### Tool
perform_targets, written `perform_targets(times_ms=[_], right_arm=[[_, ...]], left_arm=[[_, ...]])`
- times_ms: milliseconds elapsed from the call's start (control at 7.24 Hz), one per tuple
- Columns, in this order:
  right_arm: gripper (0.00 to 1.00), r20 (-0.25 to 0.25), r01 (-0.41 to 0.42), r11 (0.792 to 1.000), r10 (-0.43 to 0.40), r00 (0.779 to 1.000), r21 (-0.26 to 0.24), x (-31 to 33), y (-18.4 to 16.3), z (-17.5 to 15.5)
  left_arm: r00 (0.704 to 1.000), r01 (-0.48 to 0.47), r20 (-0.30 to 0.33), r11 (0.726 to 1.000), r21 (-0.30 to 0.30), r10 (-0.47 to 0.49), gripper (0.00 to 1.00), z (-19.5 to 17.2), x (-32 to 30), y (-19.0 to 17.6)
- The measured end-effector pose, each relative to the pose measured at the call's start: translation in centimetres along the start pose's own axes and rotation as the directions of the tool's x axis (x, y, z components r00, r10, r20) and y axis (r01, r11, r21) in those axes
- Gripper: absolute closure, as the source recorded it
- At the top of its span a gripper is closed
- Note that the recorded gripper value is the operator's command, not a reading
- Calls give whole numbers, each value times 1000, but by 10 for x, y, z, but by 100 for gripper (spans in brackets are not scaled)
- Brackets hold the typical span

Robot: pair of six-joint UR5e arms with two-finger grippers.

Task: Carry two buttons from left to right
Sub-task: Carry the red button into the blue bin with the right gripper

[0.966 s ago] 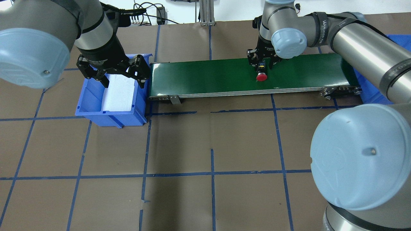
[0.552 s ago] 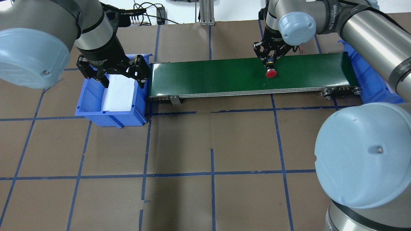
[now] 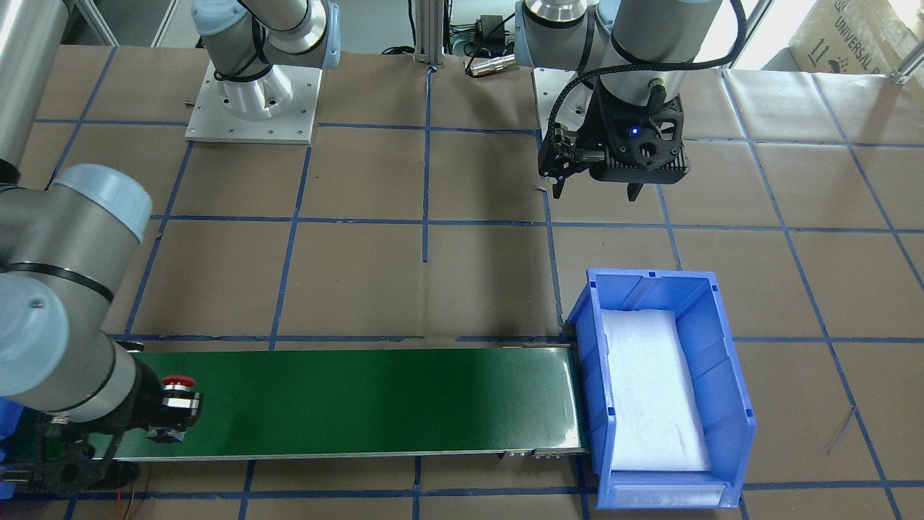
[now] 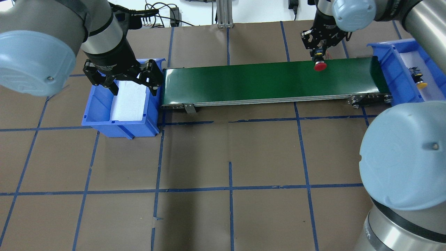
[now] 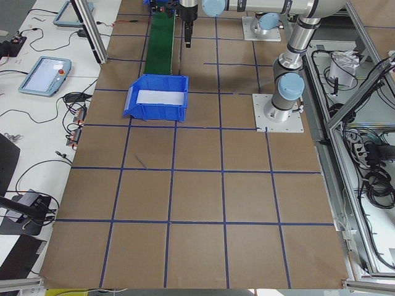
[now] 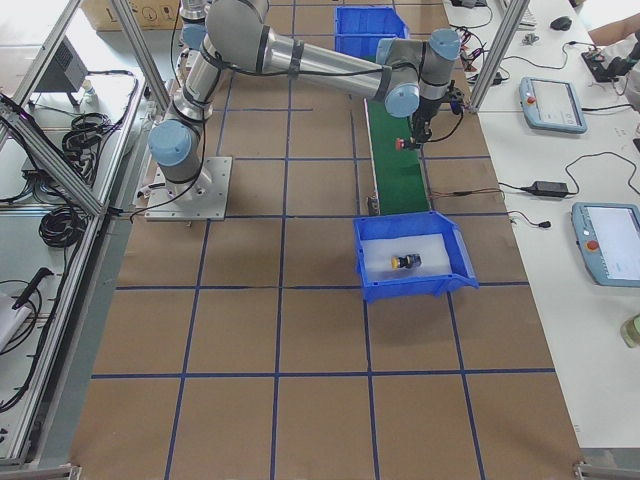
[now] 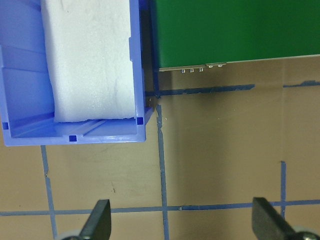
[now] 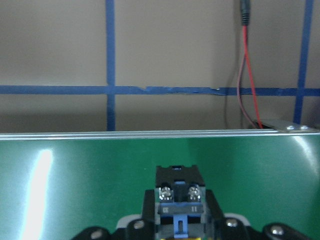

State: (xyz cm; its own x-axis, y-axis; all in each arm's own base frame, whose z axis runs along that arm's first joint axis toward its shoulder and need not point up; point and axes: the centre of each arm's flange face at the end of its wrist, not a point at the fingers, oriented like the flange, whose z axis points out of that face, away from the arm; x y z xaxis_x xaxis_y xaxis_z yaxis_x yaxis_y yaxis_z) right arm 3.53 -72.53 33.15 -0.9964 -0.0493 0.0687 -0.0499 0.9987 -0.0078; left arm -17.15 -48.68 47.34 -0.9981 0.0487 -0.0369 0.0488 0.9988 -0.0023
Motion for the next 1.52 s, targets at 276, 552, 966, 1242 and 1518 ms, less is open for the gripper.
perform_targets(times_ms=[276, 552, 966, 1242, 1518], right_arm=[[91, 1, 39, 999, -39, 999, -5, 99, 12, -8], [91, -13, 73, 997, -73, 997, 12, 191, 28, -16], [91, -53, 114, 992, -110, 992, 62, 247, 6, -12], [90, -62, 142, 988, -137, 989, 68, 266, -15, 5], [90, -46, 141, 989, -139, 989, 43, 287, -20, 37]], left_arm=[[1000, 0, 0, 1000, 1, 0, 0, 0, 0, 0], [1000, 0, 0, 1000, 1, 0, 0, -1, 0, 0], [1000, -1, 0, 1000, 1, 1, 0, 0, 0, 1], [1000, -1, 1, 1000, -1, 1, 0, 0, 0, 1], [1000, -1, 2, 1000, -1, 1, 0, 0, 0, 1]])
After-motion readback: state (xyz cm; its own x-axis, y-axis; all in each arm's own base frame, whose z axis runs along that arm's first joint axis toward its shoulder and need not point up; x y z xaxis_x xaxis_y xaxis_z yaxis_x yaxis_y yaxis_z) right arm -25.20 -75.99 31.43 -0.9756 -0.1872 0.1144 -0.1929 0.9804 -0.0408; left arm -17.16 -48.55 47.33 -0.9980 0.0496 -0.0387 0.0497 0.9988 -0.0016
